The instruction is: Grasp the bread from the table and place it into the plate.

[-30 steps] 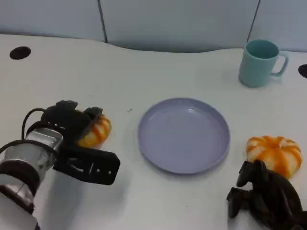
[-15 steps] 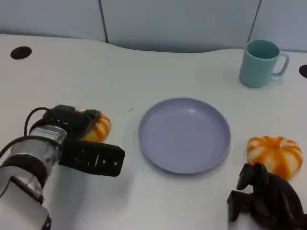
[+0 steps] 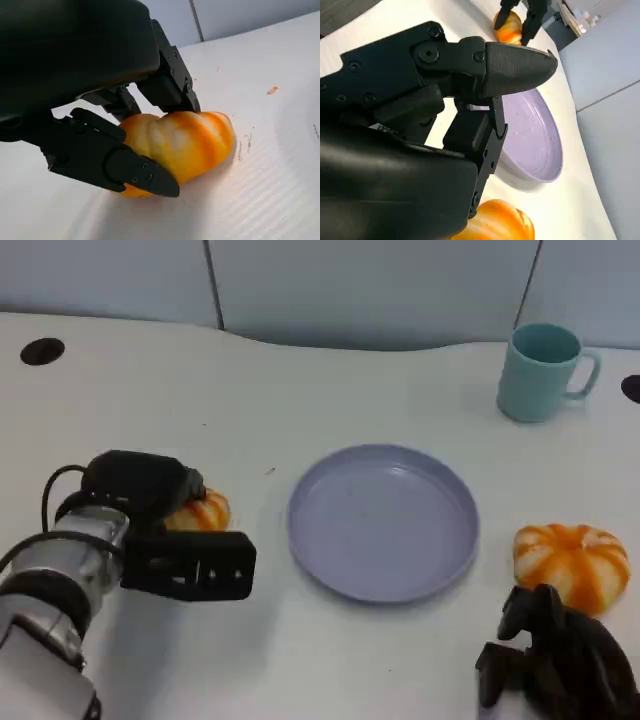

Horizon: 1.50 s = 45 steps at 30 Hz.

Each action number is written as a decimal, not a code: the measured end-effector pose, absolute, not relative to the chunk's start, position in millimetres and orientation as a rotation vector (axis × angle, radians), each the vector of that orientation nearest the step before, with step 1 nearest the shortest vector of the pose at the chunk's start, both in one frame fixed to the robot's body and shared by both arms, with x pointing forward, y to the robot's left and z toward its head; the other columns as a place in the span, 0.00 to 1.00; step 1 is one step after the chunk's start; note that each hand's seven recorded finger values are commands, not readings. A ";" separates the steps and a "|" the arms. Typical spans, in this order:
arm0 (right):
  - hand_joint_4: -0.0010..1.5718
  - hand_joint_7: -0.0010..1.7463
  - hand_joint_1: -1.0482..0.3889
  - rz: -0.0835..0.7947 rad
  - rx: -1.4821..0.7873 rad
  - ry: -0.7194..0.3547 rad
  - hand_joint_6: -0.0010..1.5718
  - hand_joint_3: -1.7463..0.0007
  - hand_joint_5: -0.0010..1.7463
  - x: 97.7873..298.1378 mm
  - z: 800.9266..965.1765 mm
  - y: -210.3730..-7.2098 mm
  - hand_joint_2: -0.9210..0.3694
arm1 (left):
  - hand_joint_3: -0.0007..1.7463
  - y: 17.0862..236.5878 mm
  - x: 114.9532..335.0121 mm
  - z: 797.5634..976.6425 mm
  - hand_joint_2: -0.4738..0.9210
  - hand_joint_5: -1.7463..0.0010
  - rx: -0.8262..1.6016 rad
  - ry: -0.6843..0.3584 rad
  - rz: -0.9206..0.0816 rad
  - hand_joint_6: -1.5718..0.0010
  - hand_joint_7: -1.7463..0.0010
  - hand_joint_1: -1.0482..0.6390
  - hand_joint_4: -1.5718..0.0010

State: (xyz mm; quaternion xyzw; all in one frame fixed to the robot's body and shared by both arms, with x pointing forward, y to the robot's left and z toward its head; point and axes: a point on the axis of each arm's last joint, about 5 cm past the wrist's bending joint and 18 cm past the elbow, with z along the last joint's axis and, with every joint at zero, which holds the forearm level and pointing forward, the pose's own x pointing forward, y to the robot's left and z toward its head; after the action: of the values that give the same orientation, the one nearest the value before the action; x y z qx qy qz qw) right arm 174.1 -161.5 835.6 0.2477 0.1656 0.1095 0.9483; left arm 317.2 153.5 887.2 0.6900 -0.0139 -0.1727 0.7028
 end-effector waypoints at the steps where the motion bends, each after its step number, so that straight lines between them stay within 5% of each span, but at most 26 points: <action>1: 0.78 0.77 0.42 0.223 0.506 0.338 0.71 0.68 0.80 174.1 835.6 -161.6 0.00 | 0.09 153.5 317.0 886.9 0.98 0.01 1.539 -0.040 -0.379 0.21 0.97 0.42 0.54; 2: 0.78 0.77 0.42 0.220 0.506 0.341 0.70 0.68 0.80 174.1 836.0 -161.4 0.00 | 0.13 153.6 316.9 886.7 0.99 0.01 1.543 -0.051 -0.370 0.20 0.97 0.44 0.55; 4: 0.77 0.80 0.42 0.211 0.504 0.348 0.68 0.68 0.81 174.0 837.0 -160.8 0.00 | 0.14 153.9 316.3 885.7 0.99 0.00 1.551 -0.072 -0.351 0.51 0.29 0.47 0.53; 6: 0.76 0.81 0.43 0.203 0.500 0.351 0.68 0.67 0.81 173.5 837.9 -160.3 0.00 | 0.14 154.8 314.2 882.7 1.00 0.00 1.534 -0.102 -0.316 0.63 0.06 0.47 0.53; 7: 0.76 0.81 0.43 0.201 0.500 0.352 0.68 0.67 0.81 172.9 838.1 -160.2 0.00 | 0.15 155.5 312.1 880.0 1.00 0.00 1.511 -0.112 -0.298 0.64 0.03 0.48 0.54; 17: 0.79 0.78 0.42 0.186 0.505 0.362 0.70 0.71 0.79 172.0 838.7 -160.1 0.00 | 0.20 145.4 312.1 882.4 0.99 0.00 1.122 -0.112 -0.127 0.67 0.00 0.53 0.56; 20: 0.79 0.78 0.42 0.185 0.507 0.362 0.70 0.70 0.79 172.1 838.8 -159.6 0.00 | 0.38 139.7 314.4 887.0 0.85 0.00 1.072 -0.145 -0.136 0.66 0.00 0.55 0.54; 26: 0.78 0.78 0.43 0.184 0.506 0.362 0.70 0.68 0.79 172.2 839.0 -159.5 0.00 | 0.47 129.3 320.6 900.1 0.76 0.00 1.061 -0.273 -0.165 0.53 0.09 0.54 0.47; 31: 0.77 0.78 0.43 0.191 0.502 0.360 0.69 0.67 0.80 172.3 839.1 -159.0 0.00 | 0.63 120.5 324.8 909.1 0.66 0.00 1.056 -0.340 -0.174 0.60 0.01 0.55 0.48; 37: 0.78 0.78 0.42 0.191 0.504 0.361 0.70 0.67 0.80 172.3 839.1 -159.7 0.00 | 0.68 102.2 322.7 914.3 0.69 0.00 1.054 -0.495 -0.303 0.57 0.00 0.54 0.46; 45: 0.78 0.77 0.43 0.197 0.503 0.363 0.70 0.68 0.79 173.0 839.4 -159.5 0.00 | 0.64 84.5 322.9 924.5 0.74 0.00 1.041 -0.544 -0.497 0.52 0.00 0.49 0.42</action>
State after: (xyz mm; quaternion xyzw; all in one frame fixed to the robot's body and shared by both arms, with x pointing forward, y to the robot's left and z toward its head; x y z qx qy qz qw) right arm 173.0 -159.5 839.4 0.2471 0.1784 0.0967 0.9475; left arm 322.9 84.5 924.5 0.4859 -0.2540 -0.2320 0.8035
